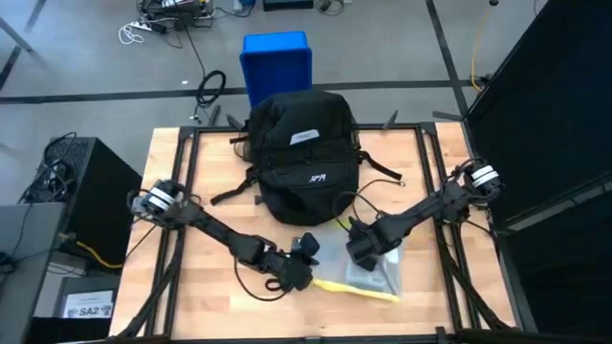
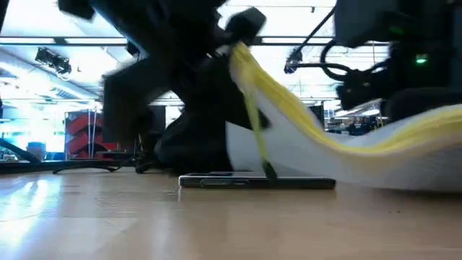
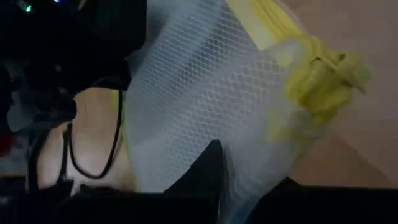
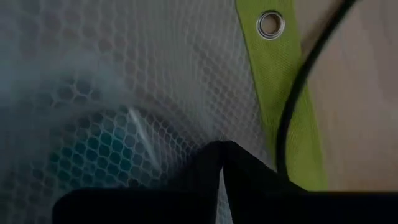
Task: Unpack backpack
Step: Open the zip bag
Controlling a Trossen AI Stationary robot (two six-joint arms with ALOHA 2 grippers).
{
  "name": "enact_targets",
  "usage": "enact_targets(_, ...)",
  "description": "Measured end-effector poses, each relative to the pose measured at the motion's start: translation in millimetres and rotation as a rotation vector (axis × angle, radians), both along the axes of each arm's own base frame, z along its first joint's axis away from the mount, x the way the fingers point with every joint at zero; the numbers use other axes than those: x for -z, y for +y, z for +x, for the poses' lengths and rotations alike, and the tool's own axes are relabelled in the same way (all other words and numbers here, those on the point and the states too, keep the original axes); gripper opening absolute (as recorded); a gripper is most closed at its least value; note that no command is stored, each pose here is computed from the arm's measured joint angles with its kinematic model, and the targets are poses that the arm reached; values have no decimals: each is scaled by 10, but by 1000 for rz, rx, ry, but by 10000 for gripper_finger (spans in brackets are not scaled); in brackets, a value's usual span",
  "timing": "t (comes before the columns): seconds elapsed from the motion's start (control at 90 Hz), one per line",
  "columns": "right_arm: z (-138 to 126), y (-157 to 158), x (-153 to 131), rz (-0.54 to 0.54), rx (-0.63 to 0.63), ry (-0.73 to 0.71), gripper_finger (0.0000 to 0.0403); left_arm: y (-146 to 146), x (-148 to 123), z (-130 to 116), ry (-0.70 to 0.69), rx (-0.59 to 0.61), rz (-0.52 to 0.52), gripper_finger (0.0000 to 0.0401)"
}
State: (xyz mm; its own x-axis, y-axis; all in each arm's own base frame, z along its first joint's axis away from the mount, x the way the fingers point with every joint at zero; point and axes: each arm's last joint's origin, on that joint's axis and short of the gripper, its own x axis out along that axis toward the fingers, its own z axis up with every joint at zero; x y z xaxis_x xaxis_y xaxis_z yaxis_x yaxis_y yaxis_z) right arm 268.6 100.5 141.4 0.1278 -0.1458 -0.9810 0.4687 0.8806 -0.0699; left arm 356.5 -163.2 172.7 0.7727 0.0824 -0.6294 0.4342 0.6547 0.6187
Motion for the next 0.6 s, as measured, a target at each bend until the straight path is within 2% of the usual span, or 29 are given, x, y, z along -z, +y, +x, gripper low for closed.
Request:
enact_targets(0.233, 348, -205, -55, 2, -101, -255, 0, -70, -207, -259, 68, -72, -73, 0)
enact_targets(0.367, 473, -283, -132, -15, -176, -335, 0, -90, -240, -335, 82, -119, -89, 0)
enact_targets(0.489, 543, -251, -379, -21, -230, -369, 0, -94, -235, -344, 87, -133, -102, 0)
enact_targets(0.6, 561, -96, -660, -17, -290, -460, 1, -96, -236, -340, 84, -132, -108, 0)
